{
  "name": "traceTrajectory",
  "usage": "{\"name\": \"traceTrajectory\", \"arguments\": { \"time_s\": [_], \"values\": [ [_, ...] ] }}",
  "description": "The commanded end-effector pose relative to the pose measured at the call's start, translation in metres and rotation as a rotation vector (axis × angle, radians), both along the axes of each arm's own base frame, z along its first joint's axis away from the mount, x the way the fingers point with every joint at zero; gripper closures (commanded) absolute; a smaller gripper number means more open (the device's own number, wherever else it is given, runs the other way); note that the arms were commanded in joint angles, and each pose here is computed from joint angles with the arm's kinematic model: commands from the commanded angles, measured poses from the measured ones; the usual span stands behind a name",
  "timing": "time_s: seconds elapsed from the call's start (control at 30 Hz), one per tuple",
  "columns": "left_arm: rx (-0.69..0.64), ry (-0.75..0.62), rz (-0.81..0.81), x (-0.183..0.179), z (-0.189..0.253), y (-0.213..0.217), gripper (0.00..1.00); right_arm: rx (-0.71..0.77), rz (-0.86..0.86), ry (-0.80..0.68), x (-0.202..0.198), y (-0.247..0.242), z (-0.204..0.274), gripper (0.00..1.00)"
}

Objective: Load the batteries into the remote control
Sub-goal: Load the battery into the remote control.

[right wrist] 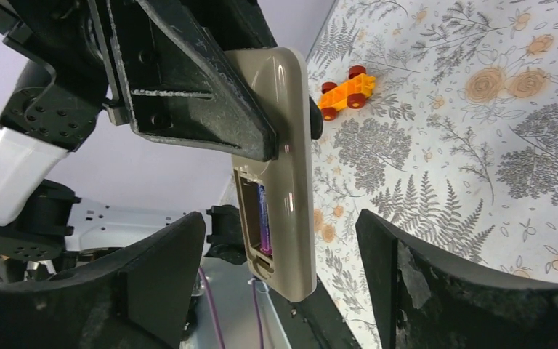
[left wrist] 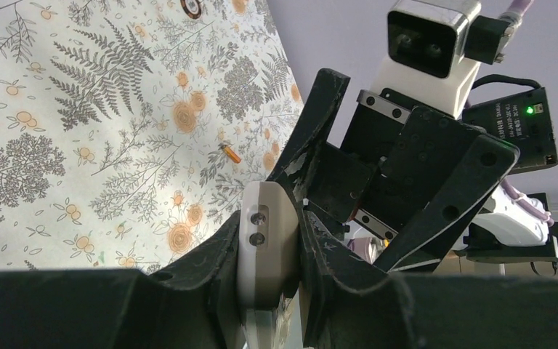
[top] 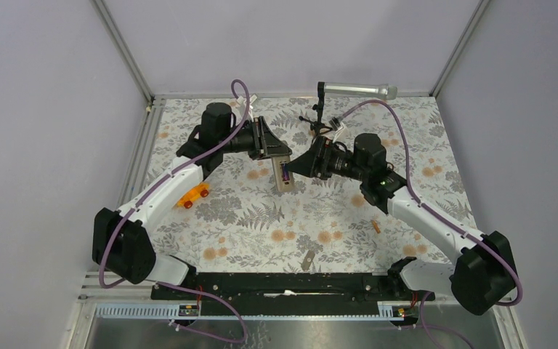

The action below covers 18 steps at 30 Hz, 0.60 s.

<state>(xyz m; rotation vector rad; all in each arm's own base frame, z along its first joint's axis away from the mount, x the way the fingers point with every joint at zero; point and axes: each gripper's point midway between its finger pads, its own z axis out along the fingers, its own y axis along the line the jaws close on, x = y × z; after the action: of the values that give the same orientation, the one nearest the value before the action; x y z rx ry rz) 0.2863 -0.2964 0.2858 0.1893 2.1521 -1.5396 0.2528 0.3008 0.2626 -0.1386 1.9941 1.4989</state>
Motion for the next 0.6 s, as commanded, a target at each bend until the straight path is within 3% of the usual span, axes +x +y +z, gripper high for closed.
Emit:
{"name": "traceTrajectory", "arguments": {
  "time_s": [0.0,0.47,0.57],
  "values": [
    [-0.034,-0.085,-0.035,0.001,0.025,-0.004,1.0,-0.052,0.036,-0.08,0.004,0.003,0.004,0.2],
    [-0.033,-0.037,-0.024,0.004,0.019,-0.005,1.0,-0.144,0.098,-0.142,0.006,0.02,-0.006,0.34],
    [-0.035,-0.036,-0.027,0.003,0.02,-0.005,1.0,-0.158,0.115,-0.116,0.004,0.021,-0.016,0.43]
  ]
}}
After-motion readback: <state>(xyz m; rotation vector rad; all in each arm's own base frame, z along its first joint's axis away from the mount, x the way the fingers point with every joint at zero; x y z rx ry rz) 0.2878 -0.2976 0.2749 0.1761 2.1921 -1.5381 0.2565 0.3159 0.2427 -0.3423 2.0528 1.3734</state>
